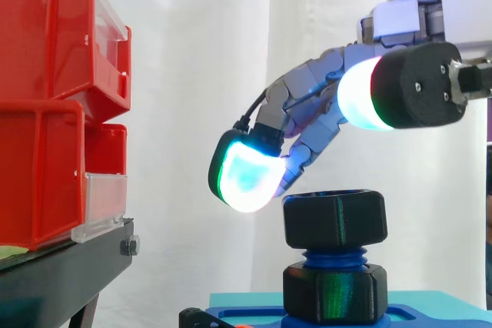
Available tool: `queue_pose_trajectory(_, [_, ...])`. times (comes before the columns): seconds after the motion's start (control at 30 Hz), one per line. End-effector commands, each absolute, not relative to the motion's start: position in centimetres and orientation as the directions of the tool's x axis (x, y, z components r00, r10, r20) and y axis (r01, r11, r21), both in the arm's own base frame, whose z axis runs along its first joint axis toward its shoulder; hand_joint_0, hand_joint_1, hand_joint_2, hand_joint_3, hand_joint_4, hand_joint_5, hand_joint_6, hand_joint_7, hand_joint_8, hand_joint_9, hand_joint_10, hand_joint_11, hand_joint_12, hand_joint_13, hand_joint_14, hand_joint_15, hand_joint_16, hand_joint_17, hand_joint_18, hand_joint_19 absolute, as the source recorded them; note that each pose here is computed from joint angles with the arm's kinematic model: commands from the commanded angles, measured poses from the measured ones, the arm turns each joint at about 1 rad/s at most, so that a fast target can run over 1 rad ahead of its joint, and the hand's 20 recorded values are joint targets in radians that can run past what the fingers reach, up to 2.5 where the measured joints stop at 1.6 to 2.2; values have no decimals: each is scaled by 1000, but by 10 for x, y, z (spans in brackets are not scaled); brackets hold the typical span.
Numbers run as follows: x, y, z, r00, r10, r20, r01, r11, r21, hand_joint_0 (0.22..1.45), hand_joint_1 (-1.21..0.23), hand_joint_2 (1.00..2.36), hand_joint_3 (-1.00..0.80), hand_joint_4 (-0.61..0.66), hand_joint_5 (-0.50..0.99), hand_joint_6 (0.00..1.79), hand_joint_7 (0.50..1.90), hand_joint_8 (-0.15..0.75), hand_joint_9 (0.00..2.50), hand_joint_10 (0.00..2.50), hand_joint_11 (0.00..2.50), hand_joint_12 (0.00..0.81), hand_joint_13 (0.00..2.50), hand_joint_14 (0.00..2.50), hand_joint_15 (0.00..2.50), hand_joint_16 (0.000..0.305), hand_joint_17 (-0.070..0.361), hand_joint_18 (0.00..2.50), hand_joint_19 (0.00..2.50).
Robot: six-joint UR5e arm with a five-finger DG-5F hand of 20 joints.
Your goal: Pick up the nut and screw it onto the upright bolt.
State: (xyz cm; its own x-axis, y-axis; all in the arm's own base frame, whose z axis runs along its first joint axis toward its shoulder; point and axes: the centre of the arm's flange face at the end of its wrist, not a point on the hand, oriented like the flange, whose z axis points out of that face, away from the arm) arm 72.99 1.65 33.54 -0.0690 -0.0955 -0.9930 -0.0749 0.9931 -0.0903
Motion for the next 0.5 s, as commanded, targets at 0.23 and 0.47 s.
queue_pose_trajectory(0.23, [726, 16, 333, -103, -103, -989, -78, 992, -95, 535, -84, 1000, -500, 274, -56, 504, 1064, 250, 655, 0, 0, 305, 455, 0, 0, 34, 76, 132, 0])
queue_pose_trajectory(0.47, [724, 12, 332, -120, -106, -987, -78, 992, -97, 542, -102, 1000, -500, 245, -26, 504, 1250, 256, 716, 0, 0, 295, 507, 0, 0, 32, 72, 177, 0])
